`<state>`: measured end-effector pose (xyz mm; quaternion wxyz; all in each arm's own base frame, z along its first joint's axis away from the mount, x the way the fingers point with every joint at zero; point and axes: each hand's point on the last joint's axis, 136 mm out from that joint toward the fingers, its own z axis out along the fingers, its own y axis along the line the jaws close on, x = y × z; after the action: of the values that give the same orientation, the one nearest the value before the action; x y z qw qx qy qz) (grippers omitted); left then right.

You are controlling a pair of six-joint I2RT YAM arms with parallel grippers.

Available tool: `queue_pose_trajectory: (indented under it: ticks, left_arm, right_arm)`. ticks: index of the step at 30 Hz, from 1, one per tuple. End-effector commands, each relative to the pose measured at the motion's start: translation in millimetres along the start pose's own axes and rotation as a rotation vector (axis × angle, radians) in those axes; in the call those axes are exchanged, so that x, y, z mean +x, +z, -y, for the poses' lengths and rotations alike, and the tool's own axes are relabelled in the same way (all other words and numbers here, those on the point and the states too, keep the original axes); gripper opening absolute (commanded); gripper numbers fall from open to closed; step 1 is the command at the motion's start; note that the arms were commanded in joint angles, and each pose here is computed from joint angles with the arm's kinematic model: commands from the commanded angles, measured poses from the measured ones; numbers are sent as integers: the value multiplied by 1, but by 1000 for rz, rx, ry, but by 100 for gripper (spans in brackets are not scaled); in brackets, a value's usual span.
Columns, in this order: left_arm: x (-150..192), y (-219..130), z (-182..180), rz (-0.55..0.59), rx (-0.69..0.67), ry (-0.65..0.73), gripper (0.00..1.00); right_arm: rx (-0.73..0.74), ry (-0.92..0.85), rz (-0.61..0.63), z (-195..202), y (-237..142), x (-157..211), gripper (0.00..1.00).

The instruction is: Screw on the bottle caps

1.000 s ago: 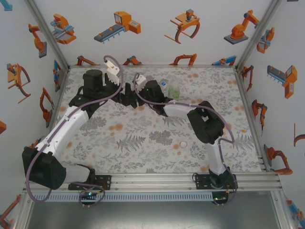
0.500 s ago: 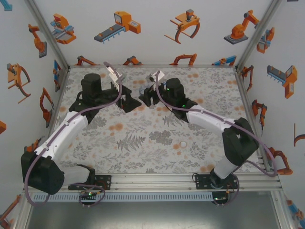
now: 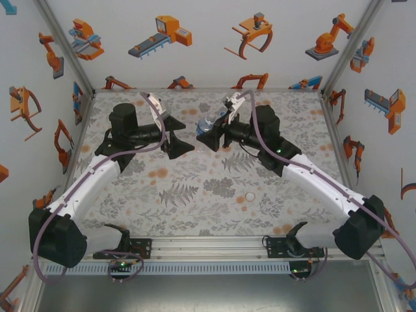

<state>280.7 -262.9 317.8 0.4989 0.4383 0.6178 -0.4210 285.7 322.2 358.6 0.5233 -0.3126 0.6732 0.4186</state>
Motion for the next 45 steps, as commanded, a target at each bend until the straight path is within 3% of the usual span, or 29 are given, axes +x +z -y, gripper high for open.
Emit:
queue_pose_trajectory:
  ticks: [1, 10, 17, 27, 38, 45]
  left_arm:
    - [-12, -2, 17, 41, 74, 64, 95]
    - [-3, 10, 40, 0, 189, 58, 93]
    - [0, 15, 51, -25, 240, 56, 74]
    - [-3, 16, 57, -17, 271, 54, 64]
    - [-5, 15, 59, -13, 280, 54, 59]
    - [-7, 14, 60, -8, 280, 52, 65]
  right_arm:
    - [4, 143, 36, -4, -8, -9, 22]
    - [-43, 169, 66, -28, 4, -22, 19]
    - [-28, 219, 66, -36, 13, -26, 16]
    - [-96, 235, 132, -50, 13, -34, 15]
    - [-110, 233, 116, -55, 18, -25, 15]
    - [-103, 224, 115, -54, 18, -23, 14]
